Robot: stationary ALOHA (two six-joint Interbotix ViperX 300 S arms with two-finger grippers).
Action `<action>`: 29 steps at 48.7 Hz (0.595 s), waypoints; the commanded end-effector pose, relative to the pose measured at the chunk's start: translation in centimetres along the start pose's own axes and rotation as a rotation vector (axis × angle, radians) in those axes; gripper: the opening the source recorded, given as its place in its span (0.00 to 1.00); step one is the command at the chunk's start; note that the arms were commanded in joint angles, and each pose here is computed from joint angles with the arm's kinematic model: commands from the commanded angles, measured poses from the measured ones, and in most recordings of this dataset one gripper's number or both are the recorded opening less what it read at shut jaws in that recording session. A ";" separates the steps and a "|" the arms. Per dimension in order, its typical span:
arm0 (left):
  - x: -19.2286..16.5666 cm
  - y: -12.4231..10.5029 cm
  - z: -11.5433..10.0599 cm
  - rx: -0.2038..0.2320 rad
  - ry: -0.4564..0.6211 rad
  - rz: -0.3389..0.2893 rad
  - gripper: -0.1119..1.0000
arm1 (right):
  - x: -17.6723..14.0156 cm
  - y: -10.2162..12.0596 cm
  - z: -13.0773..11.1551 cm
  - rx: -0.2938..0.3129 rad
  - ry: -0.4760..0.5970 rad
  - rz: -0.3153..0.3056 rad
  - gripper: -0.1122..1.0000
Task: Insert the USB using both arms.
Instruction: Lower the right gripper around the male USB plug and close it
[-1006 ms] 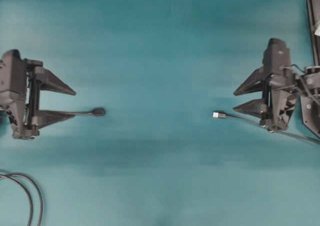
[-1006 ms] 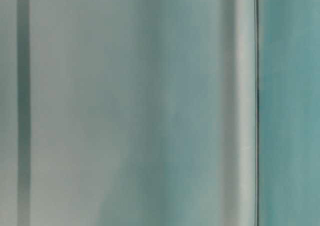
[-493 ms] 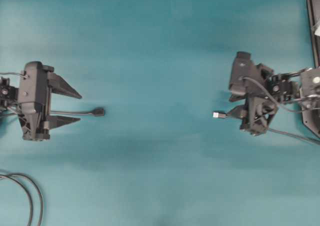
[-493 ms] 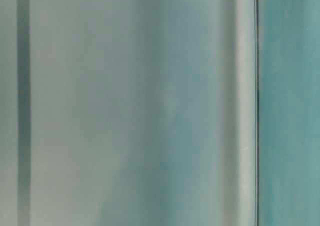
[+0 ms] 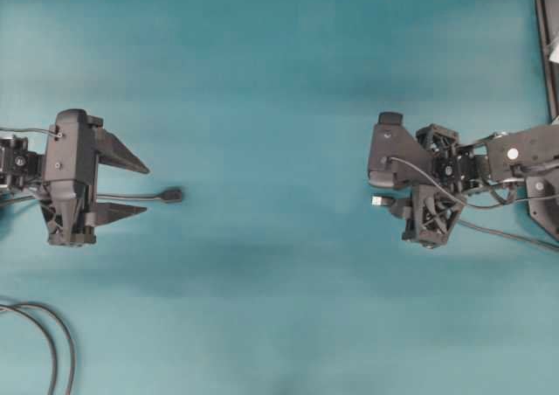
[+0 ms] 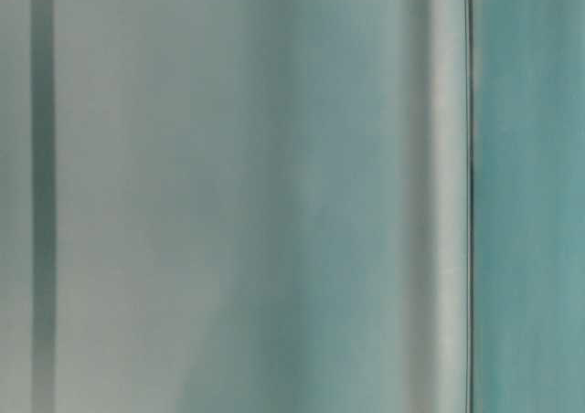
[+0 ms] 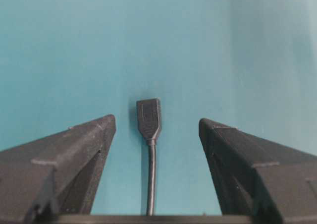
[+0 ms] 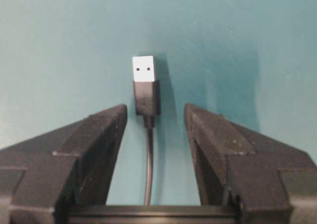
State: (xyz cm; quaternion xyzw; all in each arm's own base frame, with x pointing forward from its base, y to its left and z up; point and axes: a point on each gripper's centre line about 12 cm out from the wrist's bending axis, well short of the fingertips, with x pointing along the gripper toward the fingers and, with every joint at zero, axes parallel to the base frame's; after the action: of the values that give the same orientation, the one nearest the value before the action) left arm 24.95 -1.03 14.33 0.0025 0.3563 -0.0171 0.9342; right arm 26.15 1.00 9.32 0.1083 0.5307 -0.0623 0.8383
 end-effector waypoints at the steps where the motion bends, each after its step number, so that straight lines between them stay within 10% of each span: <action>1: -0.1 0.0 0.9 0.014 -0.026 0.000 0.88 | -0.1 0.2 0.8 -0.003 -0.016 0.004 0.59; 29: 1.3 0.0 0.6 0.018 0.023 0.000 0.89 | 1.7 0.0 0.3 -0.024 0.080 -0.031 0.54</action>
State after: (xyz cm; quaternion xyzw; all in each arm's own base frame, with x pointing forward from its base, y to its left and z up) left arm 25.62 -1.05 13.39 0.0029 0.3763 -0.0169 0.9263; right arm 27.04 0.99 8.72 0.0964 0.5561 -0.0644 0.8230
